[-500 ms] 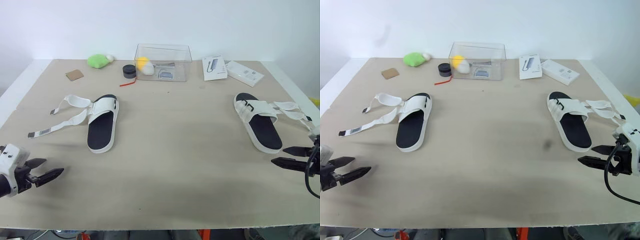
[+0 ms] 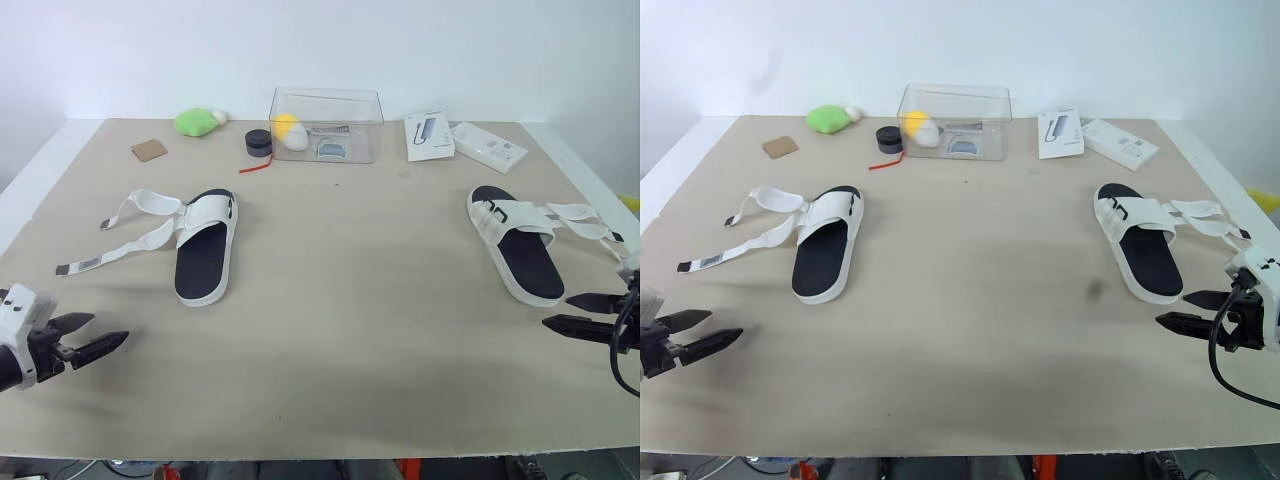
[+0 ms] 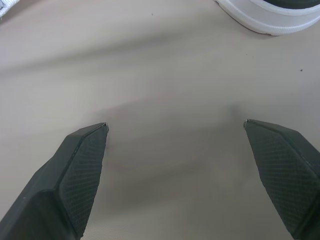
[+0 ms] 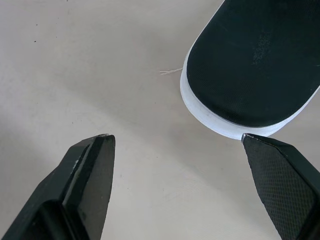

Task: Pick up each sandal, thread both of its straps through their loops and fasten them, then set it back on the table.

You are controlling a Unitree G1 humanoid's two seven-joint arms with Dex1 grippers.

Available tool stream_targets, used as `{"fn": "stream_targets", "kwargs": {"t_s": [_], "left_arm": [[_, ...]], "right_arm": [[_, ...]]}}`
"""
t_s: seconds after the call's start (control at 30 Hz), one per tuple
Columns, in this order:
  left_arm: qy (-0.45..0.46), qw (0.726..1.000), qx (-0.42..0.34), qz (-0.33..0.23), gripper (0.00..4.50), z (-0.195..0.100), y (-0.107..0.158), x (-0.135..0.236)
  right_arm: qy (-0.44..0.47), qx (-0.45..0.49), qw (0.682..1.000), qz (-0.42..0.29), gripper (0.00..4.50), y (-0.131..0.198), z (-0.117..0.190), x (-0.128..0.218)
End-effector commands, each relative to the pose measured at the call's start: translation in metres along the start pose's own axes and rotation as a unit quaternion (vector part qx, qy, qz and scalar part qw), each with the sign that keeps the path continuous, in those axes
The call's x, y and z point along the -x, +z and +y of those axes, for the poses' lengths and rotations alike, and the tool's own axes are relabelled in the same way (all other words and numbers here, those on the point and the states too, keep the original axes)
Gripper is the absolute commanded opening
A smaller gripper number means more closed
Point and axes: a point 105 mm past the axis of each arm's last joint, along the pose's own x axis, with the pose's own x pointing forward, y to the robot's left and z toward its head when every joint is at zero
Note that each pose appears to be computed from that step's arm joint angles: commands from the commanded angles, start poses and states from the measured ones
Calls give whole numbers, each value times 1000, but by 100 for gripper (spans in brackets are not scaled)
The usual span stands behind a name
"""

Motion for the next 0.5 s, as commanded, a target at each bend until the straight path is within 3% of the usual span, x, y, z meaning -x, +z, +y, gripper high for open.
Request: {"fn": "stream_targets", "kwargs": {"t_s": [0.03,0.27,0.5], "left_arm": [[4,1000,-3,-16,450,3,8,4],[-11,999,-6,-33,450,-5,18,-3],[-118,985,-27,-119,450,-61,71,-50]], "right_arm": [[-7,12,1000,-16,435,9,-2,7],[-18,18,999,-40,435,15,-3,5],[-92,81,986,-115,435,48,-13,1]]}}
